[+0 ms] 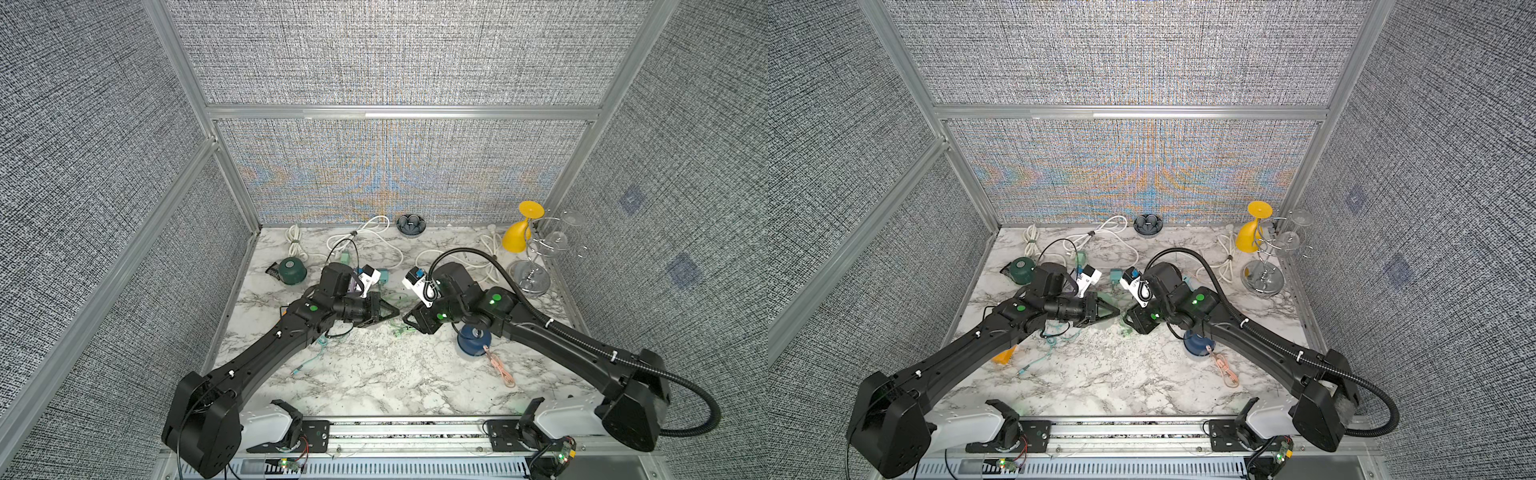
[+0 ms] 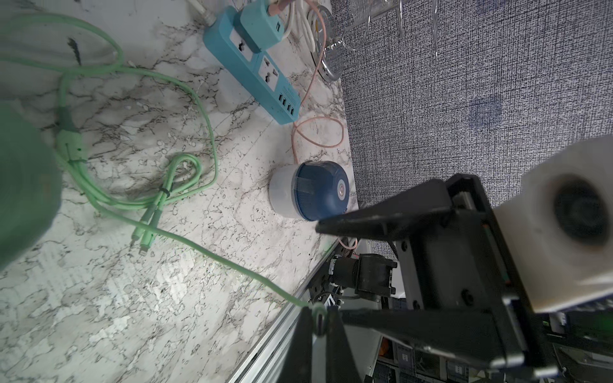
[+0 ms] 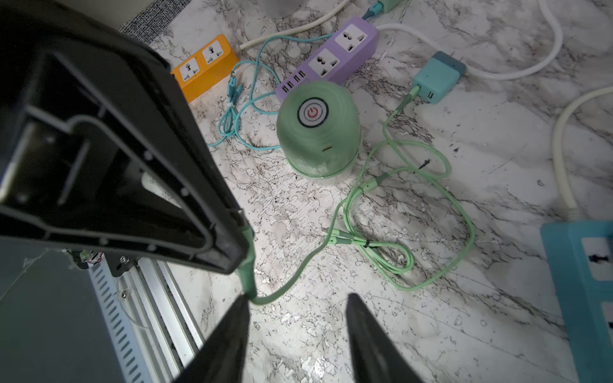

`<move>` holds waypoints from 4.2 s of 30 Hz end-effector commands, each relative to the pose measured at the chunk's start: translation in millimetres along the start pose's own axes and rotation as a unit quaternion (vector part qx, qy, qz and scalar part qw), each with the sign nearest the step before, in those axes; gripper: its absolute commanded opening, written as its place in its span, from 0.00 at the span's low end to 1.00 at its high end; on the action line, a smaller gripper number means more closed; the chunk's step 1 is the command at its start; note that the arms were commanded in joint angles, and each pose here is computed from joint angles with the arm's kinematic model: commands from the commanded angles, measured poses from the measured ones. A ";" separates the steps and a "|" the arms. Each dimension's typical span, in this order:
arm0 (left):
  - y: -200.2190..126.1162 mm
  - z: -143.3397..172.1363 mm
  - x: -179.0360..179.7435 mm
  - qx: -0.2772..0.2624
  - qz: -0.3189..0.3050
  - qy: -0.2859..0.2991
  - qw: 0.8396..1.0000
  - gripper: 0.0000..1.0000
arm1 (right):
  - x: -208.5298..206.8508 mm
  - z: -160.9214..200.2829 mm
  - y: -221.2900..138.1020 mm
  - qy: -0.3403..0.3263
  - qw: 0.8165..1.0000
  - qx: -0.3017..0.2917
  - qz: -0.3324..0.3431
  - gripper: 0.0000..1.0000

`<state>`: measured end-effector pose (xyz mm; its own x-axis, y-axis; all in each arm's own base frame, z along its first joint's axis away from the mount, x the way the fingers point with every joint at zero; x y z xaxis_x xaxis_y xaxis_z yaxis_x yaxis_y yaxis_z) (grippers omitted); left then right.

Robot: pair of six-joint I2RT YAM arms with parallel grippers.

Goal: Charge the cordless meat grinders
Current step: Pick up the charging cable from the center of the board, then pick up the cordless meat grinder at the center of the board.

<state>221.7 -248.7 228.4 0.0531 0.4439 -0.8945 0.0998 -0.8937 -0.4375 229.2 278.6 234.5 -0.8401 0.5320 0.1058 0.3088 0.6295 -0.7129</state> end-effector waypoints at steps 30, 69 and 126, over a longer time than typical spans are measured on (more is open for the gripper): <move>-8.6 -0.5 -1.1 -0.011 -0.011 -0.002 1.000 0.00 | 27.5 -9.9 6.8 -0.050 0.998 0.010 -0.036 0.38; -9.7 -1.9 -0.4 -0.010 -0.007 -0.004 1.000 0.28 | 14.6 -20.2 20.7 -0.058 0.998 0.029 0.010 0.00; 42.7 -46.0 160.8 -0.267 -0.314 0.336 0.847 0.99 | -25.6 39.9 5.3 0.044 0.997 0.060 0.035 0.00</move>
<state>273.7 -208.2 63.1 0.3415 0.9224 -0.1802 0.7185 -0.3798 -0.5826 234.8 243.8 197.5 -0.7731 0.6268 0.0969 0.3129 0.5098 -0.8014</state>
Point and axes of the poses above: each gripper's point midway between its finger pads, its own y axis out along the fingers, its own x axis along the line the jaws close on, z = x × y, the point moved 4 cm from there along -y, back along the fingers, and after that the axes turned 10 degrees about -y, right-handed, at the moved point
